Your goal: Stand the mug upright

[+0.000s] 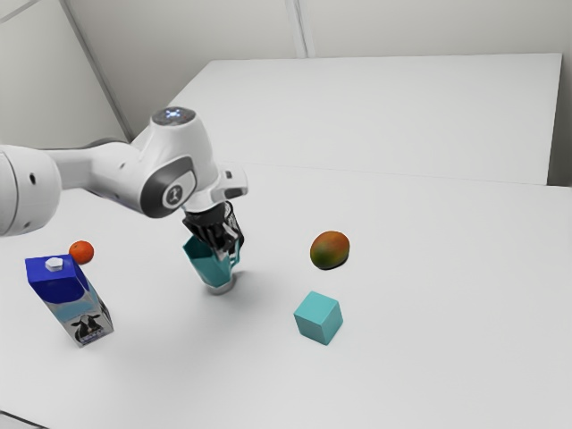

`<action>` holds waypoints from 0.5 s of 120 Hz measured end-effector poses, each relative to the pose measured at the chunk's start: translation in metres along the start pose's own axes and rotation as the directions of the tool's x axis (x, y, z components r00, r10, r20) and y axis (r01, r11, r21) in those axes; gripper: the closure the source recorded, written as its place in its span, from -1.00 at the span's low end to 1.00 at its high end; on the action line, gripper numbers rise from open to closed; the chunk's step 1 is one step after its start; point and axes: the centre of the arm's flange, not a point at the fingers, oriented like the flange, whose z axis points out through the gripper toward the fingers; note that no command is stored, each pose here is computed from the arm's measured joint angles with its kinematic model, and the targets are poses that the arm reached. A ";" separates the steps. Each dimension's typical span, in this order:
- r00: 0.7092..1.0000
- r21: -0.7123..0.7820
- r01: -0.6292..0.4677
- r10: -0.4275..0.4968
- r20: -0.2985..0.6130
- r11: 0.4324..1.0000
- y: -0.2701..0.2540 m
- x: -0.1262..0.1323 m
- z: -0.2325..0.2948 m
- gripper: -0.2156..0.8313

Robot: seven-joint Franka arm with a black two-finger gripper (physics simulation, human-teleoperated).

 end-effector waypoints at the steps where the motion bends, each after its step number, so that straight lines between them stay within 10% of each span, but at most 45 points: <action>1: 1.000 0.000 0.001 -0.001 0.000 1.000 0.000 0.000 0.001 0.91; 48: 0.999 -0.007 0.052 -0.052 0.016 0.999 0.002 0.003 0.016 0.91; 60: 0.998 -0.011 0.061 -0.061 0.013 0.998 0.002 0.002 0.014 0.55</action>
